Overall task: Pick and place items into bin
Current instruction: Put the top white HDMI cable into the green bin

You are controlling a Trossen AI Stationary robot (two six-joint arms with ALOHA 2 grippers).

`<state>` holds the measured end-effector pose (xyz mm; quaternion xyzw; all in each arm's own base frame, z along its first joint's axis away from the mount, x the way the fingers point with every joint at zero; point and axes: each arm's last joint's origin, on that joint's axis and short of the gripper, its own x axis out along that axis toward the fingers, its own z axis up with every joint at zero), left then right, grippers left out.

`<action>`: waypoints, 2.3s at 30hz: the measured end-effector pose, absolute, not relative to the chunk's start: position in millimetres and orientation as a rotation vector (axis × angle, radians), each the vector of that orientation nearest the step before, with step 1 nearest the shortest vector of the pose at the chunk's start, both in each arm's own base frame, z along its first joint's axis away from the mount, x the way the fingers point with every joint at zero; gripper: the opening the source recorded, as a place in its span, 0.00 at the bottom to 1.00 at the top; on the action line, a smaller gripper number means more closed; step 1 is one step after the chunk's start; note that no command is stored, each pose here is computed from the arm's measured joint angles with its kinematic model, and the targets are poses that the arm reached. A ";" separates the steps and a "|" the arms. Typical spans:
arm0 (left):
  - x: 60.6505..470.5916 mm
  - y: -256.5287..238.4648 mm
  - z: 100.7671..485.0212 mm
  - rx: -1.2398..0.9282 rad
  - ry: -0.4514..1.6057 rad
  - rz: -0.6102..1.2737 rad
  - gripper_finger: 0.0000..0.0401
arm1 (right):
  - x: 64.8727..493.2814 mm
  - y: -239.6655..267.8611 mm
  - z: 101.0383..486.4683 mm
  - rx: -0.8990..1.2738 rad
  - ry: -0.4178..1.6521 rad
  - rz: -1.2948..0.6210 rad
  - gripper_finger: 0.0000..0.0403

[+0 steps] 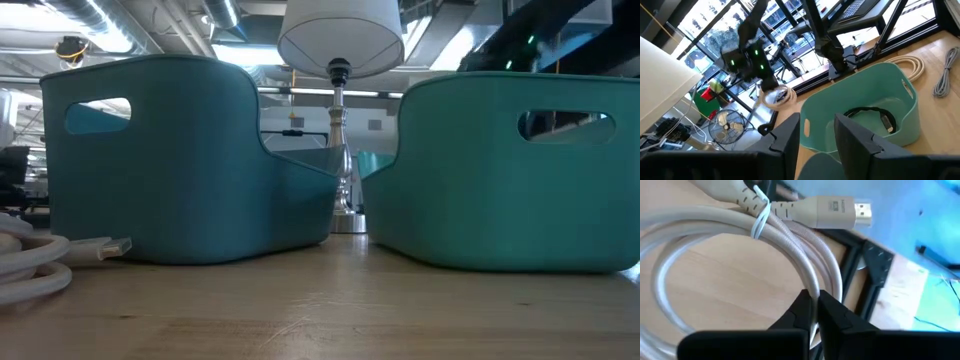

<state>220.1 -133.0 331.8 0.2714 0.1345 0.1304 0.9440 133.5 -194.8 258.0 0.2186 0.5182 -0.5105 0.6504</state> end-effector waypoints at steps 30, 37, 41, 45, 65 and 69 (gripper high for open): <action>219.6 -131.1 328.1 0.580 0.308 0.272 0.27 | 131.0 -40.3 305.2 0.665 0.593 -0.244 0.03; 219.5 -131.1 328.0 0.581 0.310 0.272 0.27 | 175.4 -24.1 284.4 0.495 0.556 -0.063 0.03; 219.5 -131.1 328.0 0.581 0.310 0.272 0.27 | 194.7 -22.1 277.6 0.424 0.622 -0.087 0.03; 219.5 -131.1 328.0 0.582 0.310 0.272 0.26 | 212.2 -22.1 269.3 0.406 0.701 -0.095 0.03; 219.5 -131.1 327.6 0.584 0.312 0.267 0.25 | 247.5 4.4 221.8 0.437 1.130 -0.175 0.03; 219.5 -131.1 327.7 0.584 0.312 0.267 0.25 | 252.9 7.0 213.6 0.445 1.155 -0.184 0.03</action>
